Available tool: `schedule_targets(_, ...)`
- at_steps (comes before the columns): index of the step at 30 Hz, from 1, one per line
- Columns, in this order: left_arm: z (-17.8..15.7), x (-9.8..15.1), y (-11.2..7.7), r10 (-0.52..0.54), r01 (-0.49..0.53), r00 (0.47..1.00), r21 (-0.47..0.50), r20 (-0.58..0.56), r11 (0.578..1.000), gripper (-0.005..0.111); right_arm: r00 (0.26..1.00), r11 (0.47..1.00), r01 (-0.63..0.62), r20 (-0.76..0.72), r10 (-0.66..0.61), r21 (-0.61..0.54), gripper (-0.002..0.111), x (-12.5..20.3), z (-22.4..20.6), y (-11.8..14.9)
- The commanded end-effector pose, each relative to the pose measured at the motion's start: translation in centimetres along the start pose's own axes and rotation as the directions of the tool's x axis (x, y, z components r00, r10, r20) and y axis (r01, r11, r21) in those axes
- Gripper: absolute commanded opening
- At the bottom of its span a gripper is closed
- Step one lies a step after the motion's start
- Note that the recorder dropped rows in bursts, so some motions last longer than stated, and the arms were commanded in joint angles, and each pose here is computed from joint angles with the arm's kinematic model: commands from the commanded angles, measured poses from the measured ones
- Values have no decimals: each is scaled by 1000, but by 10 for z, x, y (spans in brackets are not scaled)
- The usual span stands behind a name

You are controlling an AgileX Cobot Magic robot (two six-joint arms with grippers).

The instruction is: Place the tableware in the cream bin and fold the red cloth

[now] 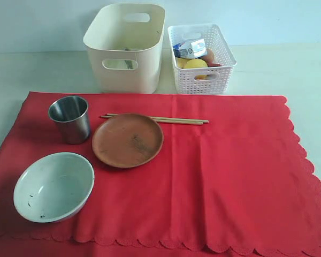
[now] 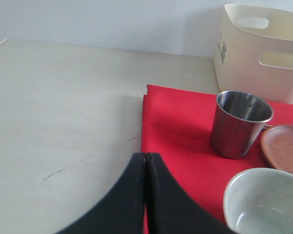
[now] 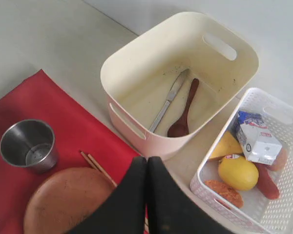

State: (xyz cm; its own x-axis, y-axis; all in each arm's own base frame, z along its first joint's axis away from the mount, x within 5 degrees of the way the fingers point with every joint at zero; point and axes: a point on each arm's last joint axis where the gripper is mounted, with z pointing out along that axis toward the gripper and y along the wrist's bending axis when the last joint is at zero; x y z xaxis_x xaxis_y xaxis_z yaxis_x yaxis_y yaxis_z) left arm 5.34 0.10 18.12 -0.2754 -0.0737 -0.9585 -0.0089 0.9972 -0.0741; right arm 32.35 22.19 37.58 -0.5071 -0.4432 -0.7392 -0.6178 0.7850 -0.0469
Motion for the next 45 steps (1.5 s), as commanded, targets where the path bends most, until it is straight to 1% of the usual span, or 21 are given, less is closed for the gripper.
schedule_targets(1,0,0,0,-6,6,1000,2,11,1000,0,1000,1000,0,0,0,9,0,-2,-31,-1)
schedule_targets(5,0,0,0,-6,6,1000,2,11,1000,0,1000,1000,1,29,-1,11,0,-3,-62,-1)
schedule_targets(14,0,0,0,-6,6,1000,2,11,1000,0,994,1000,-1,108,-1,13,0,-3,-118,1)
schedule_targets(22,0,0,0,-6,6,1000,2,11,1000,0,986,1000,1,167,-4,17,0,6,-174,3)
schedule_targets(26,0,0,0,-6,6,1000,2,11,1000,0,979,1000,2,204,-6,20,0,17,-202,5)
schedule_targets(31,0,0,0,-6,6,1000,2,11,1000,0,971,1000,2,237,-7,23,0,45,-230,8)
schedule_targets(39,0,0,0,-6,6,1000,2,11,1000,0,941,999,0,338,-11,32,0,106,-272,14)
schedule_targets(45,0,0,0,-6,6,1000,2,11,1000,0,907,999,-2,420,-15,42,0,150,-290,18)
